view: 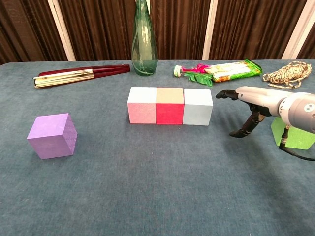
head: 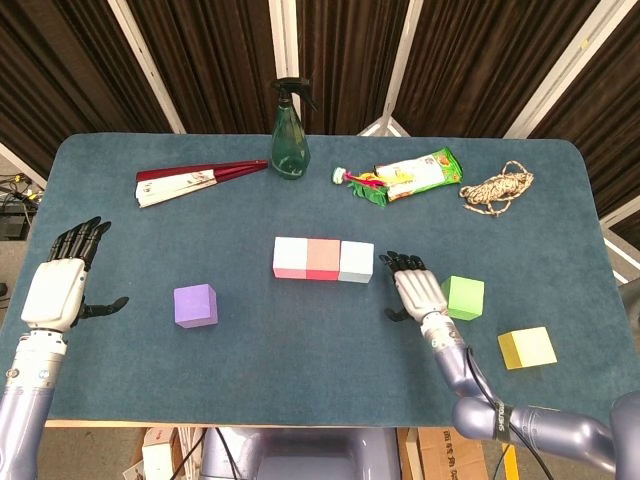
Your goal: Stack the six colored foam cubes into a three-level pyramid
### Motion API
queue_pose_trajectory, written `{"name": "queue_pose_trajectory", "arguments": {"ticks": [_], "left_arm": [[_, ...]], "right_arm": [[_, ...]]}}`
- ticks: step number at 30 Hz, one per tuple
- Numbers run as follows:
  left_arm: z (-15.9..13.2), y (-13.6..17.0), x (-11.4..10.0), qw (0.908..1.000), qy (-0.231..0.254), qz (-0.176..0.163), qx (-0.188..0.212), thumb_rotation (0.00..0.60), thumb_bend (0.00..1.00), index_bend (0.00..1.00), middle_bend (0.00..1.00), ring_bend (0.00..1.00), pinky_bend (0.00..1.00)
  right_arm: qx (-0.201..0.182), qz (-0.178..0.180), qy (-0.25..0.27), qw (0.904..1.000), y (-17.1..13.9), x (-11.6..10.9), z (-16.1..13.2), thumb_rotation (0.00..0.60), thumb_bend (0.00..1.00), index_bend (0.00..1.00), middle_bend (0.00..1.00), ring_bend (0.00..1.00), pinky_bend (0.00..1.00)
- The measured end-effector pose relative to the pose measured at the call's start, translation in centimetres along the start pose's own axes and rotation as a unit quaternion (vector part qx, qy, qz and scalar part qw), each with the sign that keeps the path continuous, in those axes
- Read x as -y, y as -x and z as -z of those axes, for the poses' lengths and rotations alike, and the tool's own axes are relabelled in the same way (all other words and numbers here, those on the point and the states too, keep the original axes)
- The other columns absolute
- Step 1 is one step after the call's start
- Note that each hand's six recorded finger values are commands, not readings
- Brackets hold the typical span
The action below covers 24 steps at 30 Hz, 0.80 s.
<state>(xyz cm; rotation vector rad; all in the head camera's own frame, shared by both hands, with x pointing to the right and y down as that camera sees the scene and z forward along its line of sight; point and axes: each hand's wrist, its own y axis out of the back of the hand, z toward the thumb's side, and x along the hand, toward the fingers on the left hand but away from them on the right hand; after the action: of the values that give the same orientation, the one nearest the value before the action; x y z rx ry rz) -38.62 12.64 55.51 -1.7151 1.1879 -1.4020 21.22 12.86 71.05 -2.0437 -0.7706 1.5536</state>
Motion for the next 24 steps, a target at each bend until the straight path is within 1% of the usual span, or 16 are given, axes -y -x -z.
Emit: {"name": "queue_pose_trajectory", "arguments": {"ticks": [11,24], "left_arm": [[0.3,-0.1,0.0,1.0000,-0.001,-0.001,-0.004,0.600,0.06,0.00,0.00,0.00,0.04],[0.4,-0.2,0.0,1.0000,-0.003,-0.001,-0.007,0.600,0.06,0.00,0.00,0.00,0.04]], "right_arm": [[-0.004,-0.013,-0.012,0.9998,0.9,0.8,-0.3,0.600,0.31,0.07,0.00,0.00,0.00],[-0.010,-0.014,-0.015,0.9998,1.6,1.0,-1.0,0.600,0.31,0.07,0.00,0.00,0.00]]}}
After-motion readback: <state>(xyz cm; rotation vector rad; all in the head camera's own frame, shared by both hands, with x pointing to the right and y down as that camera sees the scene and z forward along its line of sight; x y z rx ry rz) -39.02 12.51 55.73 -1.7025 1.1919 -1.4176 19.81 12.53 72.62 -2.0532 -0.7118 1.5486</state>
